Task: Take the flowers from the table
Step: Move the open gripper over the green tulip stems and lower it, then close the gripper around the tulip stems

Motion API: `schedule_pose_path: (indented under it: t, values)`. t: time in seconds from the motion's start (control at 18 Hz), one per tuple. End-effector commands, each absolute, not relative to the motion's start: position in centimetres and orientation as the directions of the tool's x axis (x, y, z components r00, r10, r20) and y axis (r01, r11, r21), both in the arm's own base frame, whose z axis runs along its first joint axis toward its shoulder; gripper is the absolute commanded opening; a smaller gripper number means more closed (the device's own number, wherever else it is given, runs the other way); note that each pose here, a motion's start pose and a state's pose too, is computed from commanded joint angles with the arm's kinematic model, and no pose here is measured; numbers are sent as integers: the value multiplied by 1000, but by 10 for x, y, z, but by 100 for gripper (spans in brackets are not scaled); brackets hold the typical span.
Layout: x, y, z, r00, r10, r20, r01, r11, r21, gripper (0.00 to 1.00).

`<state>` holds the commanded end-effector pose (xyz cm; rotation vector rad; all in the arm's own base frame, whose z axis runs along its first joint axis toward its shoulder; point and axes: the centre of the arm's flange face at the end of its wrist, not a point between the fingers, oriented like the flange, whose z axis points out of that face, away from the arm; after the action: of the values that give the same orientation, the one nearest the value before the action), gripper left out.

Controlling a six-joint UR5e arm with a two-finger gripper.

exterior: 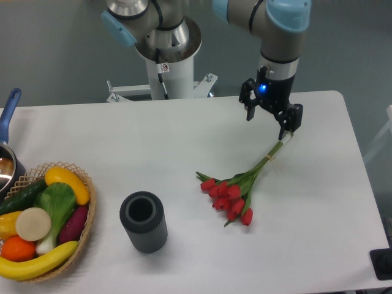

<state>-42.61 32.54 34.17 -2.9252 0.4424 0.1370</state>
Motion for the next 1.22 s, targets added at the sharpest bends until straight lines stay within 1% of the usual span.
schedule_pose_path:
  t: [0.22, 0.44, 0.61, 0.72, 0.89, 1.22]
  values:
    - [-431, 339, 313, 978, -198, -59, -206, -964, -167, 100]
    - [-438, 349, 289, 974, -209, -86, -221, -961, -167, 100]
    - [-441, 350, 279, 974, -214, -70, -223, -962, -159, 100]
    - [-446, 352, 264, 975, -219, -47, -224, -963, -150, 100]
    - [-454, 351, 240, 971, -238, -19, -238, -966, -100, 100]
    - [-469, 351, 222, 970, -241, -19, -241, -965, -99, 100]
